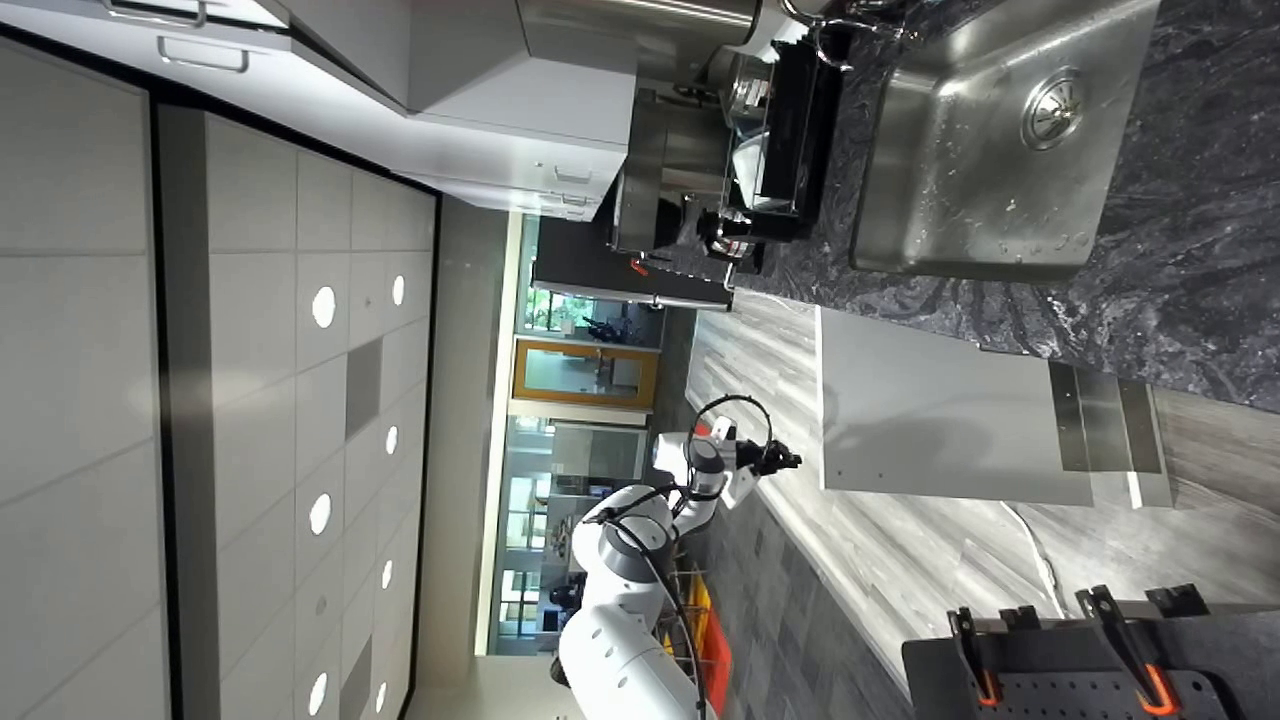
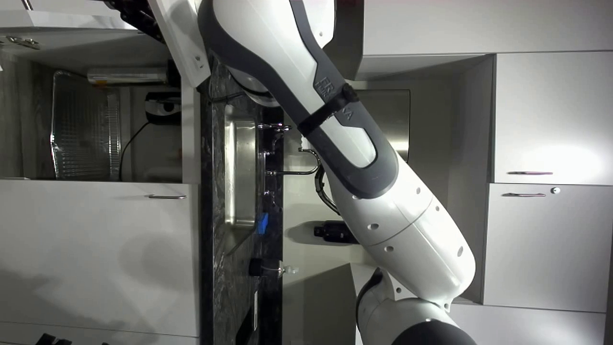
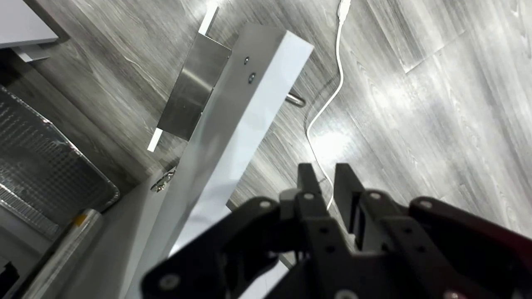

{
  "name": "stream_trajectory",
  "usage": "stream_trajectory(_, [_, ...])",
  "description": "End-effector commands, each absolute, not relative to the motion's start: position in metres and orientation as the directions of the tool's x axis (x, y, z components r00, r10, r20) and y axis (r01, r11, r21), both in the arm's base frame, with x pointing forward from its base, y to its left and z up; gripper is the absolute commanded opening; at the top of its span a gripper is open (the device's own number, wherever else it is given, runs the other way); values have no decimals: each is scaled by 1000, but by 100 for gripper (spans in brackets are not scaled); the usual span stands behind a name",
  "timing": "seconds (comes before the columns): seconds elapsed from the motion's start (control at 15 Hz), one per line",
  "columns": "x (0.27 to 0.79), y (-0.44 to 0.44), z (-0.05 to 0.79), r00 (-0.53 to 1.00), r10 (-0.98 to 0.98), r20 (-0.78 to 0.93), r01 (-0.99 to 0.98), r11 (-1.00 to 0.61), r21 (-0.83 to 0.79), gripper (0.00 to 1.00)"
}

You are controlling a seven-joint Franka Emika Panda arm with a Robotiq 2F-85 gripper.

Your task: Close the bottom cabinet door on the left

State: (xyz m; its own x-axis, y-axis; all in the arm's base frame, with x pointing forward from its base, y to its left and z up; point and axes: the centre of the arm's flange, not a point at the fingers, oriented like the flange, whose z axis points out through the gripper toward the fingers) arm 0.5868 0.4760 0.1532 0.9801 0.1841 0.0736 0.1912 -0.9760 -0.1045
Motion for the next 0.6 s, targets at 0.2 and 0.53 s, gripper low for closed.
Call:
stream_trajectory(0.2, [602,492,127,980,181,85,185,-982,-47,0])
stream_trajectory(0.53, [597,487,112,991,123,57,121,-992,33,0])
